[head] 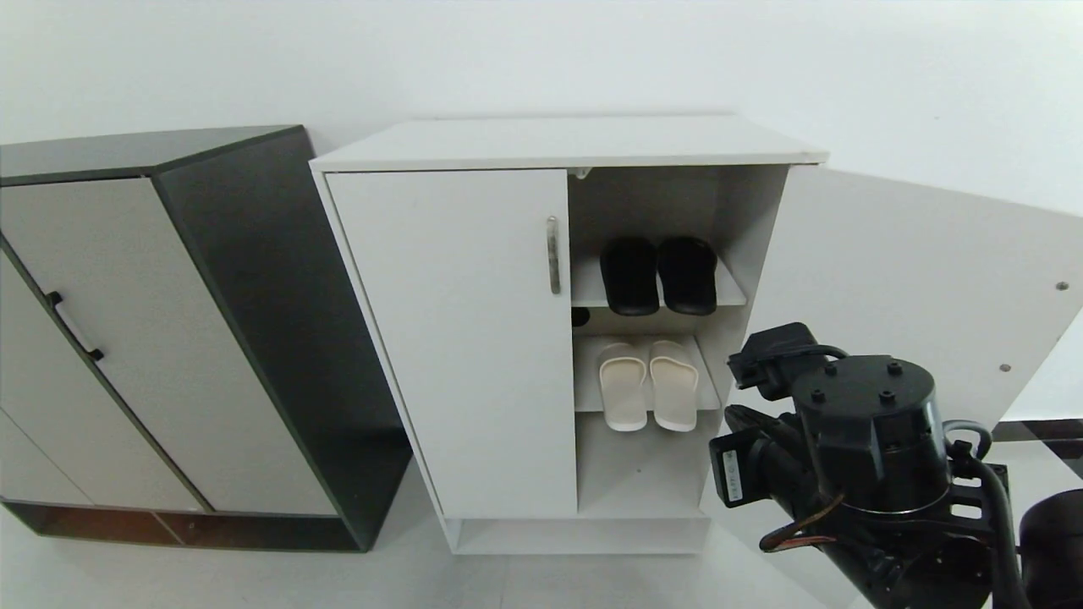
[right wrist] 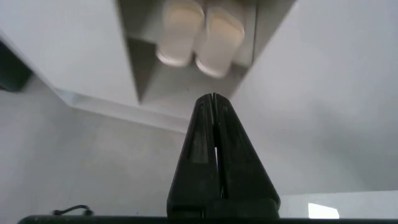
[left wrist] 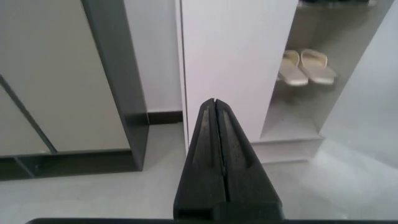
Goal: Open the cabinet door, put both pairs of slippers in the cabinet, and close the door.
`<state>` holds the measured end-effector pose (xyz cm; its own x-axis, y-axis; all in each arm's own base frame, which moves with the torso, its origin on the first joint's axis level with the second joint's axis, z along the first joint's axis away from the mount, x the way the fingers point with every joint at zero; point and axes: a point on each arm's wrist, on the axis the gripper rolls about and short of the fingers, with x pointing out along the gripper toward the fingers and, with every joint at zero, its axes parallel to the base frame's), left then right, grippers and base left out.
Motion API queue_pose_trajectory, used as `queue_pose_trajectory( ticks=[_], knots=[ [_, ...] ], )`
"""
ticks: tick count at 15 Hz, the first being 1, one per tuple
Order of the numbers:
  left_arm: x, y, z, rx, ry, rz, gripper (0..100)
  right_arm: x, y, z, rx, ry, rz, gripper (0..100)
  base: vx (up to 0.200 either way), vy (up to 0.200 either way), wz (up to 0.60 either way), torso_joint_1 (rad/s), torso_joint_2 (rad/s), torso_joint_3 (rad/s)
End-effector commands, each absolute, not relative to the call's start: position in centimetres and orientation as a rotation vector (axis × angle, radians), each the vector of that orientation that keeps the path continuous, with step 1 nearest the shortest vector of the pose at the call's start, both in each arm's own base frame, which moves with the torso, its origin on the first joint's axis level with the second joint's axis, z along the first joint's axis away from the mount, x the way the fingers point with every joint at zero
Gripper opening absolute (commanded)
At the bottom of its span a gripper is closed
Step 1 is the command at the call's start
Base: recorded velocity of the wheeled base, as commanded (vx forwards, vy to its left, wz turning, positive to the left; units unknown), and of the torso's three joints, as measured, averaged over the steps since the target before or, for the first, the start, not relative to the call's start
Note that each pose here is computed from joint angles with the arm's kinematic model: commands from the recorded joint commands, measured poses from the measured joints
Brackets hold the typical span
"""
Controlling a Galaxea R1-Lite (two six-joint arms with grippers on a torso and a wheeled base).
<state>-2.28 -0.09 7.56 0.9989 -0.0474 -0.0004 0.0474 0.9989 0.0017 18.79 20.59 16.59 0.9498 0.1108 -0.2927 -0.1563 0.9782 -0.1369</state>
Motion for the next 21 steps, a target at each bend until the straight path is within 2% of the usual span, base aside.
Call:
queue_pose_trajectory(
  ticks=[1, 9, 21],
  knots=[
    [-2.3, -0.1, 7.5, 0.001, 0.003, -0.048, 0, 18.8, 20.6, 16.5, -0.163, 0.291, 0.135, 0, 0.000, 0.000, 0.00, 0.085, -0.51, -0.354],
    [-2.3, -0.1, 7.5, 0.001, 0.003, -0.048, 0, 18.8, 20.5, 16.4, -0.165, 0.293, 0.135, 0, 0.000, 0.000, 0.00, 0.140, -0.46, -0.334],
    [-2.3, -0.1, 7.5, 0.002, 0.001, -0.048, 0, 19.3, 20.9, 15.4, -0.192, 0.320, 0.127, 0, 0.000, 0.000, 0.00, 0.199, -0.52, -0.316]
  ],
)
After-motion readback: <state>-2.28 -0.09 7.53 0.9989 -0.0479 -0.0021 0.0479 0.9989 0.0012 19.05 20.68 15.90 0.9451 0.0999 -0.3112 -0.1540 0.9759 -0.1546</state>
